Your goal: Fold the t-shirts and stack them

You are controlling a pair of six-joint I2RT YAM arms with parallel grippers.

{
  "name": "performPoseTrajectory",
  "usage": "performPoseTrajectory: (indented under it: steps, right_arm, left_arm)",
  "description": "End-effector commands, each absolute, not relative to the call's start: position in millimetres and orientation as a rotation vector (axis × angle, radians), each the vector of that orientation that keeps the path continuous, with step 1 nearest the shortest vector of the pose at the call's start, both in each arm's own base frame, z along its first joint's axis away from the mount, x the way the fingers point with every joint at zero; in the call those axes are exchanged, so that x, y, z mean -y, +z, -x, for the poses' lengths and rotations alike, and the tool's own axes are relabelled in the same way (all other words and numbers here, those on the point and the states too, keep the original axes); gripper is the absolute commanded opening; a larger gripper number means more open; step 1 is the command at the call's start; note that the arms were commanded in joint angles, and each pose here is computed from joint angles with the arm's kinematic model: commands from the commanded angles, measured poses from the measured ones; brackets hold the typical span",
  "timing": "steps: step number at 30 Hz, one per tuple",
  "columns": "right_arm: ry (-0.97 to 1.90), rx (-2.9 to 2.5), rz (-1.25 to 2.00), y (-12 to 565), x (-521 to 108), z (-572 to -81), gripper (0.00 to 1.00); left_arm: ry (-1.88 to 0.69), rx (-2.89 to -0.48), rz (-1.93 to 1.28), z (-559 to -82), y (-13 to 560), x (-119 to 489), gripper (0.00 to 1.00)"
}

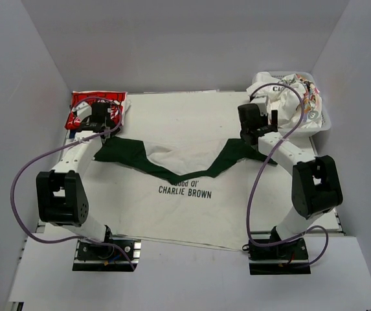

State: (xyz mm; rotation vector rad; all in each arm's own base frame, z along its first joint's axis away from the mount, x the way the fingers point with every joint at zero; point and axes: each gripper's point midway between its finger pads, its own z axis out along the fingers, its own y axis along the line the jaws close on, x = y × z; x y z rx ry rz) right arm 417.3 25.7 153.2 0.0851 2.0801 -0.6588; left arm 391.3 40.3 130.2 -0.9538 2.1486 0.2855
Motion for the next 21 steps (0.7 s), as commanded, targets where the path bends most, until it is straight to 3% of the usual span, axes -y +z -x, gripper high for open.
performPoseTrajectory:
  steps: [1,7,14,21]
  right_arm:
    - [-0.419,-2.171,-0.153,155.7,-59.2,-421.3,0.9]
    - [0.051,-2.399,-0.064,111.1,-116.4,-359.6,0.9]
    - [0.407,-2.5,0.02,64.8,-159.9,-282.7,0.9]
    - [0.265,-2.594,-0.046,29.1,-142.0,-267.0,0.9]
  left_arm:
    - [0.176,-2.058,0.872,-401.8,185.8,-29.8,1.0]
    - [-0.252,-2.158,0.445,-412.1,184.2,48.6,1.0]
    - [-0.338,-2.291,0.266,-427.5,138.3,104.2,1.0]
    - [-0.258,-2.51,0.26,-433.6,56.6,122.3,1.0]
